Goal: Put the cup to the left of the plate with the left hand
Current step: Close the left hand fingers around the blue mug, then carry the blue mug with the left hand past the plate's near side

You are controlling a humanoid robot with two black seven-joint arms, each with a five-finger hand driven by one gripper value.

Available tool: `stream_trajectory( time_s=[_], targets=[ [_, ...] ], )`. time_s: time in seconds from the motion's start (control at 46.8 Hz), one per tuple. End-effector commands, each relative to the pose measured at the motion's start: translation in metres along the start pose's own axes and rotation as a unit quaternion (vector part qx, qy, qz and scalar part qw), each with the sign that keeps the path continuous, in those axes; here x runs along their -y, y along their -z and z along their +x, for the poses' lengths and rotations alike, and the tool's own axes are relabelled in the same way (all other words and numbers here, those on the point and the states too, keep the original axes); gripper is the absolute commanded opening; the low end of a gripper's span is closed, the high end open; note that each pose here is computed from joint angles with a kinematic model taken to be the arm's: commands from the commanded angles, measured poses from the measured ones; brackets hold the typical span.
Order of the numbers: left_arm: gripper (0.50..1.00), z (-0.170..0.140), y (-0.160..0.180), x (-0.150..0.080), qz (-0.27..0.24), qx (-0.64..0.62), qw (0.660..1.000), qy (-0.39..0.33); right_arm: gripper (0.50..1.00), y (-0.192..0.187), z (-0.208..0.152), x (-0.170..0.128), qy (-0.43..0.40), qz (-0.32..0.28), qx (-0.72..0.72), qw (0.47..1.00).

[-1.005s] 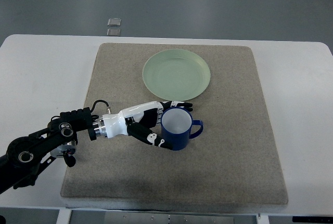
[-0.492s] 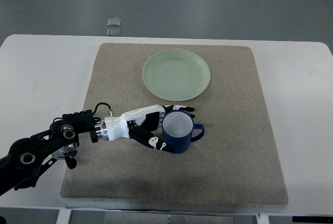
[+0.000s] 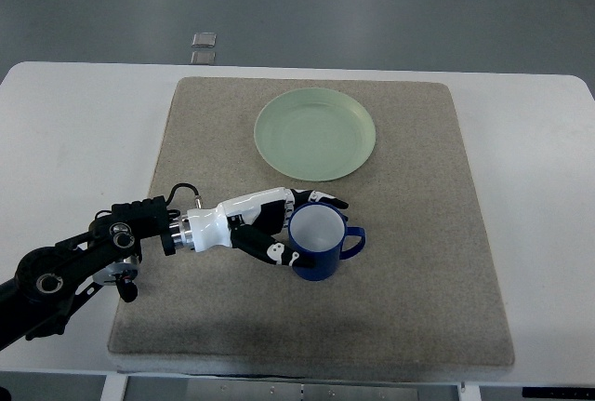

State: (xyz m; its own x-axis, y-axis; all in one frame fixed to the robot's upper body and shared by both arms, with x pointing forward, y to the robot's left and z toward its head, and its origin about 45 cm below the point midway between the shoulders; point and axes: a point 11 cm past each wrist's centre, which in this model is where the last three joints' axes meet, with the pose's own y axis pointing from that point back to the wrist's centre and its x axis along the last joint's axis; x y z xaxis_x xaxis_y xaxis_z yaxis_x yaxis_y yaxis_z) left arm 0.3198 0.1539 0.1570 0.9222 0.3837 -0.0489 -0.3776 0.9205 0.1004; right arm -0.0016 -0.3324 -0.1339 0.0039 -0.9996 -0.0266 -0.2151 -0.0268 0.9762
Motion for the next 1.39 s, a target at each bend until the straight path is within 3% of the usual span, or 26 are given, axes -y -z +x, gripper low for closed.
stream_trajectory(
  time_s=[0.0, 0.513, 0.748, 0.983, 1.133, 1.368],
  targets=[
    [0.812, 0.000, 0.000, 0.000, 0.000, 0.000, 1.000, 0.000, 0.932, 0.000, 0.000, 0.000, 0.000, 0.000, 0.000, 1.000],
    [0.692, 0.010, -0.012, -0.002, -0.014, 0.005, 1.000, -0.013, 0.932, 0.000, 0.000, 0.000, 0.000, 0.000, 0.000, 1.000],
    [0.500, 0.052, -0.040, -0.034, -0.038, 0.030, 0.996, -0.079, 0.932, 0.000, 0.000, 0.000, 0.000, 0.000, 0.000, 1.000],
    [0.500, 0.102, -0.070, -0.091, -0.062, 0.046, 0.982, -0.173, 0.932, 0.000, 0.000, 0.000, 0.000, 0.000, 0.000, 1.000],
    [0.500, 0.129, -0.058, -0.123, -0.051, 0.031, 0.969, -0.241, 0.932, 0.000, 0.000, 0.000, 0.000, 0.000, 0.000, 1.000],
    [0.500, 0.142, -0.044, -0.139, -0.031, 0.034, 0.954, -0.297, 0.932, 0.000, 0.000, 0.000, 0.000, 0.000, 0.000, 1.000]
  ],
)
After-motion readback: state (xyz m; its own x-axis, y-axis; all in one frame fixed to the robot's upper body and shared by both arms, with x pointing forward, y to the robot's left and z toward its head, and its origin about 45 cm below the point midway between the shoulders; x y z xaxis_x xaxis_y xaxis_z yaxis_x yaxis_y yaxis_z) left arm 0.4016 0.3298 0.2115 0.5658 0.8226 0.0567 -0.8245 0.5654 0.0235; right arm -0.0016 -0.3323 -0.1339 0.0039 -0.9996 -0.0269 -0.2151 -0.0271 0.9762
